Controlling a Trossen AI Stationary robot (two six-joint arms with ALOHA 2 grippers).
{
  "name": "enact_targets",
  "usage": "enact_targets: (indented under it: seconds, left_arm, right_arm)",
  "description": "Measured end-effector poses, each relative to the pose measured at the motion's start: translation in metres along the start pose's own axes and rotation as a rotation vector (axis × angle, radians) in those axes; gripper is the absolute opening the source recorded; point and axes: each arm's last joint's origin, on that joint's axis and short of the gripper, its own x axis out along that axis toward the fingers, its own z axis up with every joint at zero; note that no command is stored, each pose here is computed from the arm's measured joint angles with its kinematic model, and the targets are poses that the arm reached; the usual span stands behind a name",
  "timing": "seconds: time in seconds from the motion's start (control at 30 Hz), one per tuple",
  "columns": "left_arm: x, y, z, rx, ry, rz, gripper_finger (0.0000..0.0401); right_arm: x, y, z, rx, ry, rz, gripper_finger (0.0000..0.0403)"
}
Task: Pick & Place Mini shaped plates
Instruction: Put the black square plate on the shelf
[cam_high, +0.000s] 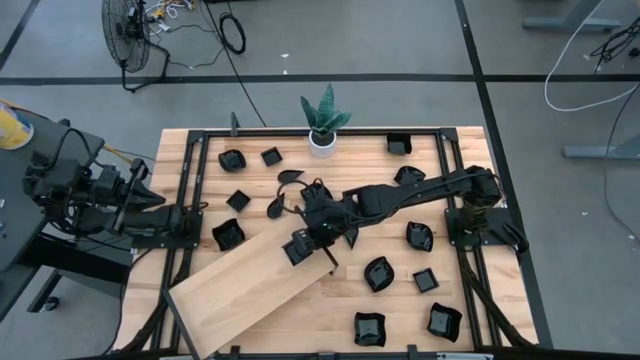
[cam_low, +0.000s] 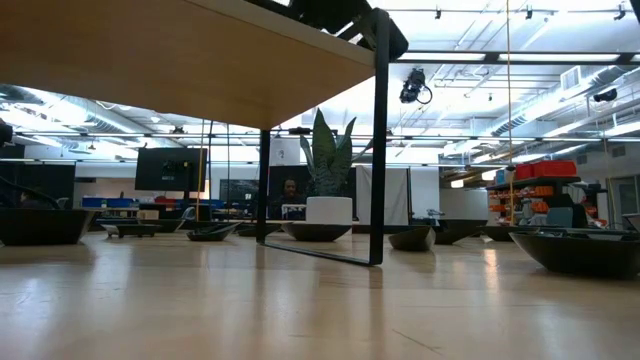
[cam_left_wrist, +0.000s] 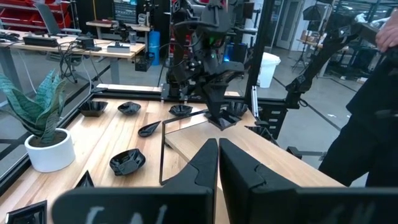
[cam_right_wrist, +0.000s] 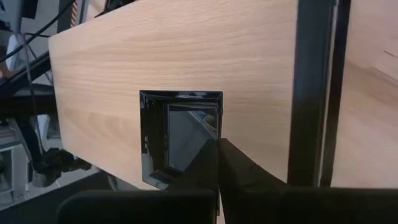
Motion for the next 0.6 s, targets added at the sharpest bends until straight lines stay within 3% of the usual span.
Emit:
enact_targets:
  seconds: [0.27,0.6]
  left_arm:
    - [0.0000,0.0000,0.0000,0.000,0.000,0.000,0.0018]
    - [0.0000,0.0000,0.0000,0.000,0.000,0.000,0.0018]
  right_arm:
    - [0.0100,-0.0059,-0.0006,0.046,-0.004,0.023,0.0000]
    - [0.0100,-0.0058,-0.0005,-0.032,-0.005,0.023,0.0000]
